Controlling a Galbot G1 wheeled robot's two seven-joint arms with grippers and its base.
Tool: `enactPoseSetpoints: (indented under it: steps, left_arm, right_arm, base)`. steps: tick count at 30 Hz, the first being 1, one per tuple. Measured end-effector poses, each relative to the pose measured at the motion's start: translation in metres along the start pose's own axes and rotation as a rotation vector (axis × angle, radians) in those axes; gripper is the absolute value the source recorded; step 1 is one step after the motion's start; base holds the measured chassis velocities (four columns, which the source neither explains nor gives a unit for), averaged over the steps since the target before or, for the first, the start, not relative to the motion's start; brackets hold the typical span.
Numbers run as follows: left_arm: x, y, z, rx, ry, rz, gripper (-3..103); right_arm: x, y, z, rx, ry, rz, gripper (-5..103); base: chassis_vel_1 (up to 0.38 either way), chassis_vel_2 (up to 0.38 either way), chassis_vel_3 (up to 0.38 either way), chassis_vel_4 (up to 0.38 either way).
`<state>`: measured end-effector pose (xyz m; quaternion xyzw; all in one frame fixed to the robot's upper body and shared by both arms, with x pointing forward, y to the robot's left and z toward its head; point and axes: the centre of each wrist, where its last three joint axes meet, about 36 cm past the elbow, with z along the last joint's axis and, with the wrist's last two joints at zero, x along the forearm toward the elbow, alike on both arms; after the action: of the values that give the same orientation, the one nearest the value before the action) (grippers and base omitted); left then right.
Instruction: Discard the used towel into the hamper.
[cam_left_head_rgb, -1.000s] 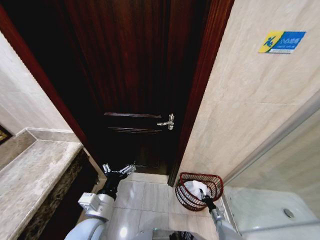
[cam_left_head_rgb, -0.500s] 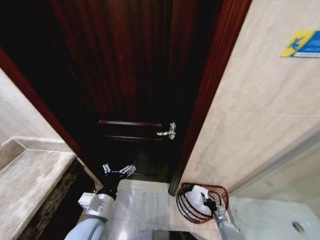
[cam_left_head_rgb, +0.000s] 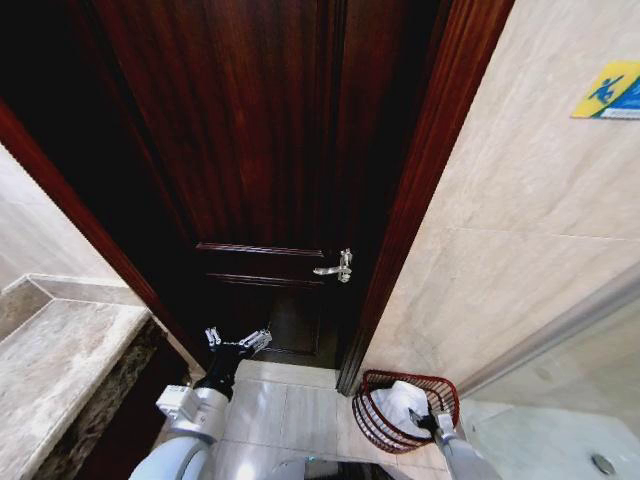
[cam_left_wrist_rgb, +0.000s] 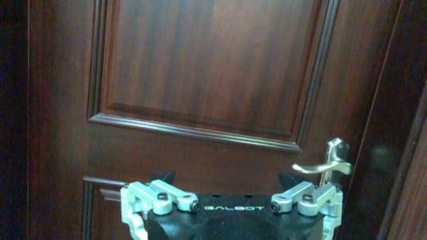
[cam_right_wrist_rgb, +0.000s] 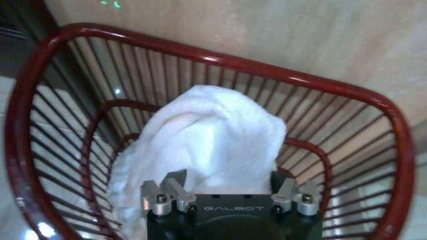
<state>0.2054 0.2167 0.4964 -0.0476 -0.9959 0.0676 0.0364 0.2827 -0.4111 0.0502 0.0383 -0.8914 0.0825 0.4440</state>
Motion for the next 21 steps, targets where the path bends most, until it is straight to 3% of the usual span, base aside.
enactPoseSetpoints:
  steps: [2,3,5,7,8,13,15,19,21]
  left_arm:
    - [0.0,0.0,0.0,0.0,0.0,0.0,100]
    - [0.0,0.0,0.0,0.0,0.0,0.0,100]
    - [0.0,0.0,0.0,0.0,0.0,0.0,100]
    - [0.0,0.0,0.0,0.0,0.0,0.0,100]
    - [0.0,0.0,0.0,0.0,0.0,0.0,100]
    - [0.0,0.0,0.0,0.0,0.0,0.0,100]
    - [0.0,0.0,0.0,0.0,0.0,0.0,100]
    - [0.0,0.0,0.0,0.0,0.0,0.0,100]
    - [0.0,0.0,0.0,0.0,0.0,0.0,100]
  right_arm:
    - [-0.001,0.005,0.001,-0.016,-0.021,-0.025,86]
    - [-0.003,0.012,0.004,-0.056,-0.075,-0.087,91]
    - [-0.003,0.015,0.004,-0.069,-0.098,-0.112,91]
    - [-0.008,0.036,0.002,-0.117,-0.205,-0.232,99]
    - [-0.009,0.041,0.001,-0.134,-0.229,-0.244,100]
    - [-0.006,0.041,0.007,-0.212,-0.265,-0.247,100]
    - [0.001,0.028,0.015,-0.225,-0.272,-0.224,100]
    - [0.011,0.014,0.026,-0.197,-0.323,-0.18,100]
    - [0.018,0.01,0.036,-0.15,-0.403,-0.099,100]
  base:
    - [0.0,0.0,0.0,0.0]
    - [0.0,0.0,0.0,0.0]
    - [0.0,0.0,0.0,0.0]
    - [0.0,0.0,0.0,0.0]
    - [0.0,0.0,0.0,0.0]
    - [0.0,0.0,0.0,0.0]
    - [0.0,0.0,0.0,0.0]
    - [0.0,0.0,0.0,0.0]
    - [0.0,0.0,0.0,0.0]
